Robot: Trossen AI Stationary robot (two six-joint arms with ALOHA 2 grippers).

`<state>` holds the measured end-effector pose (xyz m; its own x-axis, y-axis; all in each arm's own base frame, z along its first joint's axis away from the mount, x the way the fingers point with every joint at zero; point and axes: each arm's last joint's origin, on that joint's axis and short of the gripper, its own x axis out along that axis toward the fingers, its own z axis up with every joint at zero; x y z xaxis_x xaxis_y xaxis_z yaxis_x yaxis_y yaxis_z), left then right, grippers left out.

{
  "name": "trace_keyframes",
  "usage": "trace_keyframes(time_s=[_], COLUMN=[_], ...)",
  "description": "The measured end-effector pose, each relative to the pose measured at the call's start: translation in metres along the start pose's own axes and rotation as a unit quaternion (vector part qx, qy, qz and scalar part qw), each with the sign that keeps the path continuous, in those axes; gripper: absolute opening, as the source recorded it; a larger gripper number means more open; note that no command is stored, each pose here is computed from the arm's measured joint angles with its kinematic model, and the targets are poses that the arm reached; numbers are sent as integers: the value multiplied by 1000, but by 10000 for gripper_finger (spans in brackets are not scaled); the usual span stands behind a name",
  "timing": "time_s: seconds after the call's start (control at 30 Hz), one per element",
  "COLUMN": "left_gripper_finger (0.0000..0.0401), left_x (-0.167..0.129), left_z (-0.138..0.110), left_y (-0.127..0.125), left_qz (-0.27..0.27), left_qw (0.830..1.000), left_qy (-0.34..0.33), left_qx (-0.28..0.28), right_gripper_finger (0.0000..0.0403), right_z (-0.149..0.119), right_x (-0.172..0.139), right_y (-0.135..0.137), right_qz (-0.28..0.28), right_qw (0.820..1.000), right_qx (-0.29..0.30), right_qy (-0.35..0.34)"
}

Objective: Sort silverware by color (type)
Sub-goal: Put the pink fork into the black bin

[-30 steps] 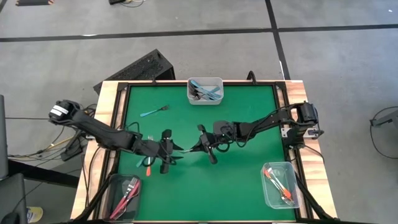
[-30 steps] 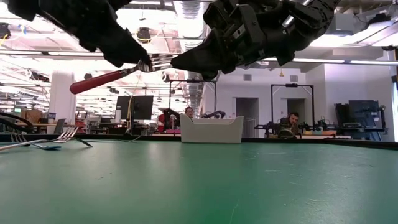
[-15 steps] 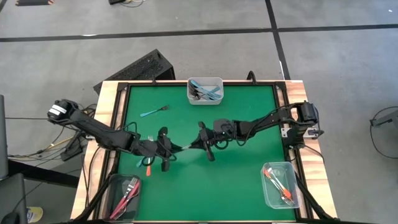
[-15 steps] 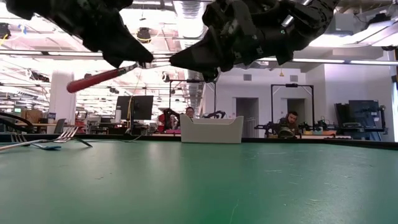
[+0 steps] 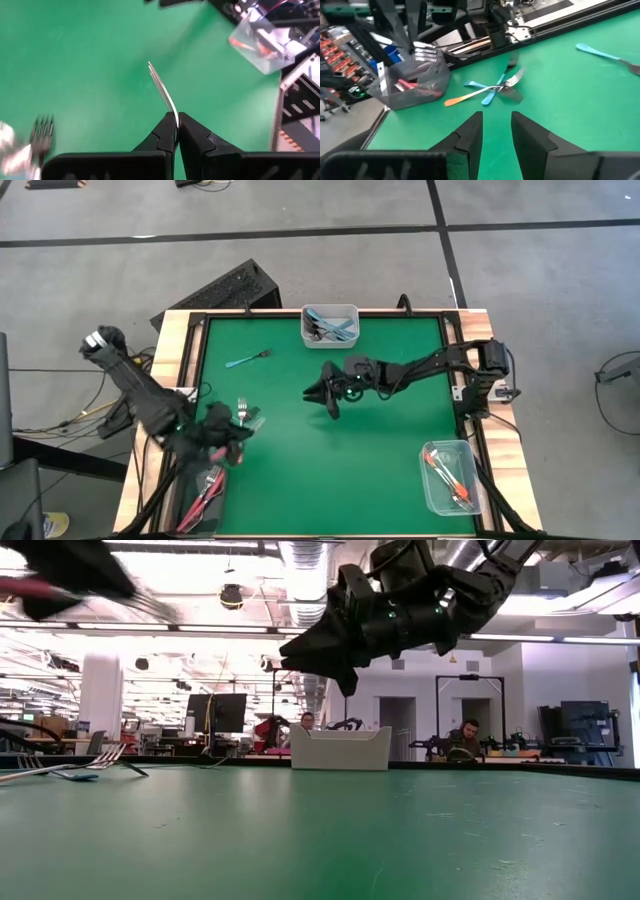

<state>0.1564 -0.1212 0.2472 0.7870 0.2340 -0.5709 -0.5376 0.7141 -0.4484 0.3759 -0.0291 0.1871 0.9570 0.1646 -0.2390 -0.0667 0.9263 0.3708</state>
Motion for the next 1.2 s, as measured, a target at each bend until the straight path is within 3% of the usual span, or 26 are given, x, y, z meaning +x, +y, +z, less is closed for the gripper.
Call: trace_keyframes(time_s=[0.27, 0.43, 0.67, 0.9, 1.2], left_gripper_finger=[0, 0, 0, 0, 0], left_x=[-33, -35, -46, -51, -30], left_z=[-45, -63, -69, -71, -111], left_y=[0, -11, -32, -56, -69], left_qz=[75, 127, 184, 243, 306], left_qw=[990, 977, 969, 961, 938], left_qy=[91, 155, 163, 88, 122], left_qx=[-80, -70, 1, 97, 109], right_gripper_finger=[128, 128, 128, 128, 128], right_z=[-1, 0, 1, 1, 1], right_x=[0, 0, 0, 0, 0], right_y=[2, 1, -2, -1, -1], right_qz=[4, 2, -3, -2, -1], right_qw=[1000, 1000, 1000, 1000, 1000], right_qx=[-2, -6, -6, -6, -6], right_qy=[2, 1, -1, -2, -2])
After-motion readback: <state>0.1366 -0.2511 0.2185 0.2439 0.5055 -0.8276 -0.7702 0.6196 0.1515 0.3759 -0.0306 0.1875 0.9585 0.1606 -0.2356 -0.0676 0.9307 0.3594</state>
